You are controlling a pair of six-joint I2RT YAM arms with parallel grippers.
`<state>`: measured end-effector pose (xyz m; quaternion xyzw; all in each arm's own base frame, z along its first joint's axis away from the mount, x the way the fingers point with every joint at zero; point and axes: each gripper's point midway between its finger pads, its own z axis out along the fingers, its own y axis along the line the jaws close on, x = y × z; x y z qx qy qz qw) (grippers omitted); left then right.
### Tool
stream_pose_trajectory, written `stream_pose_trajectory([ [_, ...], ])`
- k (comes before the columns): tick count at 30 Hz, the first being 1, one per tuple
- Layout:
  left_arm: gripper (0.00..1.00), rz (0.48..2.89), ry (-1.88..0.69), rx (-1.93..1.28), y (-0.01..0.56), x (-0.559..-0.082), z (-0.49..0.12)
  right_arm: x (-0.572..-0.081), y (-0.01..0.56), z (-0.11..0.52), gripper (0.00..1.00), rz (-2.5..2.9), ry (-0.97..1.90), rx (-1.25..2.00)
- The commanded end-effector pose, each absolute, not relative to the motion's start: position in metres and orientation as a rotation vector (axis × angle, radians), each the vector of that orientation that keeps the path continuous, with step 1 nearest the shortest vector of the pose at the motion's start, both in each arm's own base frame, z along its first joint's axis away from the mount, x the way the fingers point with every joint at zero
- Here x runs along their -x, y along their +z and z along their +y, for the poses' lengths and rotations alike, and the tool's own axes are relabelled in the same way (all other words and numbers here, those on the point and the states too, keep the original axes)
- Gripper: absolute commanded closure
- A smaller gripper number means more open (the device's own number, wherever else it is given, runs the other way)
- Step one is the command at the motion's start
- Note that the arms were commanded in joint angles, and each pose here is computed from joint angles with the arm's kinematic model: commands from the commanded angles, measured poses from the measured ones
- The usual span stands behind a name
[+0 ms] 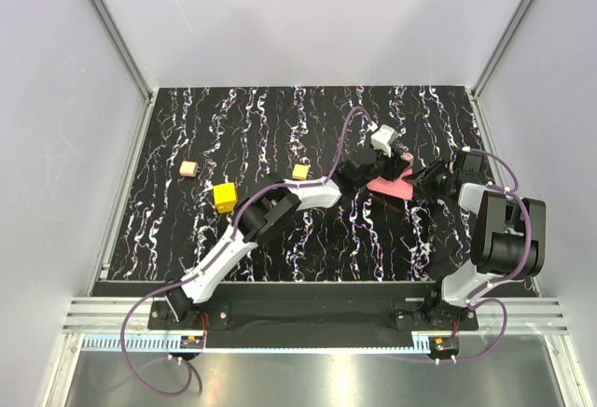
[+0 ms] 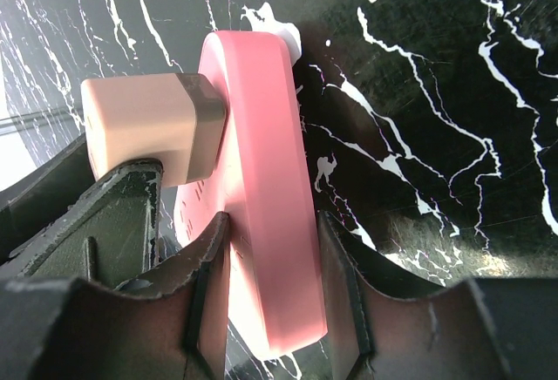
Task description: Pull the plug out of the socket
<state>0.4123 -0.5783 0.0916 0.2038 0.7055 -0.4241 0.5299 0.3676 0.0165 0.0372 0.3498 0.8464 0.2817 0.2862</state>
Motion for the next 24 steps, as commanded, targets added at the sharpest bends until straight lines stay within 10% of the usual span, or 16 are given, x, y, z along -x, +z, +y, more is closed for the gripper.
stream_pose_trajectory([
  [1, 1.0, 1.445, -1.109, -0.459, 0.202, -0.397, -0.599, -0.325, -0.013, -0.004, 1.0, 2.439, 0.463, -1.067],
  [24, 1.0, 1.497, -1.228, -0.228, 0.186, -0.448, -0.56, -0.325, -0.012, -0.003, 1.0, 2.448, 0.441, -1.057],
])
